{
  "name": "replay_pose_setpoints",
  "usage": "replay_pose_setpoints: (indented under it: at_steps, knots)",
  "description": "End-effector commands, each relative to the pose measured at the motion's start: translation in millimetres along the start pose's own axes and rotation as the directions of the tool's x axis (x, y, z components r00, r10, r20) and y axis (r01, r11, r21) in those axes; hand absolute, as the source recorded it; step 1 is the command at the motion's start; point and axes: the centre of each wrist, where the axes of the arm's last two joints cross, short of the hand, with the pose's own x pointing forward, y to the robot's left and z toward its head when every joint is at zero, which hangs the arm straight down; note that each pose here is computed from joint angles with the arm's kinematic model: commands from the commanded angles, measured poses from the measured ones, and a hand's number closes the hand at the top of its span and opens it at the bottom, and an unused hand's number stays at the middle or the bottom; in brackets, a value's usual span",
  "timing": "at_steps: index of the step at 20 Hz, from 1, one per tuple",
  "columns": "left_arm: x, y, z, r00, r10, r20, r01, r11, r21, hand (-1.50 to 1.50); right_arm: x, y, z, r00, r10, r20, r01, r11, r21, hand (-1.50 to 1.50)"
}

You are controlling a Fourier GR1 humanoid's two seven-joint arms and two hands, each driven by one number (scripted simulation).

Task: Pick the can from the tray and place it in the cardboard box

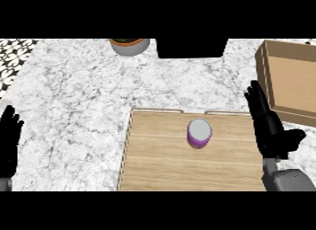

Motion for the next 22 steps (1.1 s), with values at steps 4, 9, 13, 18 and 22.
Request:
replay_pose_setpoints:
  at_steps: [4,9,13,18,22]
  knots:
    - [49.5,-51.3,2.3,0.963,-0.004,0.27,0.1,0.934,-0.343,0.0,-4.2,48.5,19.9,0.995,0.054,-0.081,-0.06,0.996,-0.07,-1.5]
    - [55.4,-78.0,19.6,0.95,0.035,0.311,0.132,0.856,-0.5,0.0,-39.5,-11.4,30.6,0.815,0.576,-0.065,-0.58,0.811,-0.079,-1.5]
    - [51.3,-91.9,24.9,0.951,0.028,0.307,0.158,0.81,-0.564,0.0,-46.5,-13.0,45.7,0.611,0.792,0.015,-0.786,0.609,-0.106,-1.5]
    - [57.2,-96.2,19.8,0.943,0.011,0.332,0.19,0.801,-0.567,0.0,-20.8,11.0,55.0,0.484,0.873,0.053,-0.86,0.486,-0.157,-1.5]
    - [54.4,-95.2,21.1,0.943,0.02,0.333,0.189,0.79,-0.583,0.0,5.2,30.3,68.6,0.423,0.906,-0.005,-0.905,0.421,-0.065,-1.5]
